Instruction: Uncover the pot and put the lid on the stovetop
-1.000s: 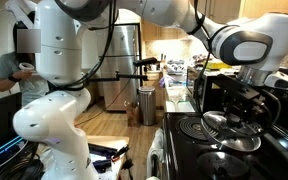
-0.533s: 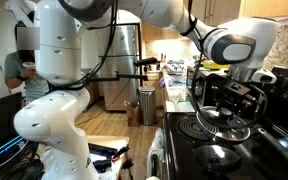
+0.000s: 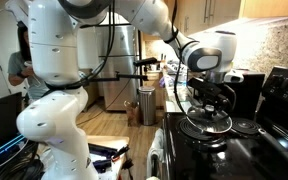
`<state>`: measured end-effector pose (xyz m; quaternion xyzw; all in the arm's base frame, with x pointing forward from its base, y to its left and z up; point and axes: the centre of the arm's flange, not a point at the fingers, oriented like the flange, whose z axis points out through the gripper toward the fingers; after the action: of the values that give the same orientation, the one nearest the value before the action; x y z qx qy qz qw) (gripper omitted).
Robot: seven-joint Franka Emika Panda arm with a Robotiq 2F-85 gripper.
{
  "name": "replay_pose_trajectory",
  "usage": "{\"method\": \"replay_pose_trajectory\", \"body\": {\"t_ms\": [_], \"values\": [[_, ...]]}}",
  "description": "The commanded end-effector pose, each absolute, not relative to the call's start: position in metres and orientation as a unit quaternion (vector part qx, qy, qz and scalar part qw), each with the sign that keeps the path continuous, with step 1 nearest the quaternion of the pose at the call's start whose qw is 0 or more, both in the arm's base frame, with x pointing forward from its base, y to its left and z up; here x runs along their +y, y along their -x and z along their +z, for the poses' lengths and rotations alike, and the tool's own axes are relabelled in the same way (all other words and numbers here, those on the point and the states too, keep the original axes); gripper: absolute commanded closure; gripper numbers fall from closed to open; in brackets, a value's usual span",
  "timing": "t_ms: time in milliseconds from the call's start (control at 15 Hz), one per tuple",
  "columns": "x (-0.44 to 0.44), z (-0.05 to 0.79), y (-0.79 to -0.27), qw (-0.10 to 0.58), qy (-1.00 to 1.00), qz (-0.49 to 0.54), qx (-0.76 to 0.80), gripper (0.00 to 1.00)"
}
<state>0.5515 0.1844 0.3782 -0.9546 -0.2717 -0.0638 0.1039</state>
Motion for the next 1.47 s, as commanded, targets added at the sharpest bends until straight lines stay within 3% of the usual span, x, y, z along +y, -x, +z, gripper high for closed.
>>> {"method": "replay_pose_trajectory", "body": {"t_ms": [0, 400, 1400], "values": [[0.201, 0.387, -0.511, 0.101, 0.957, -0.076, -0.261, 0.66], [0.207, 0.373, -0.484, 0.084, 0.957, -0.076, -0.268, 0.66], [0.208, 0.333, -0.480, 0.067, 0.955, -0.099, -0.273, 0.66]]}}
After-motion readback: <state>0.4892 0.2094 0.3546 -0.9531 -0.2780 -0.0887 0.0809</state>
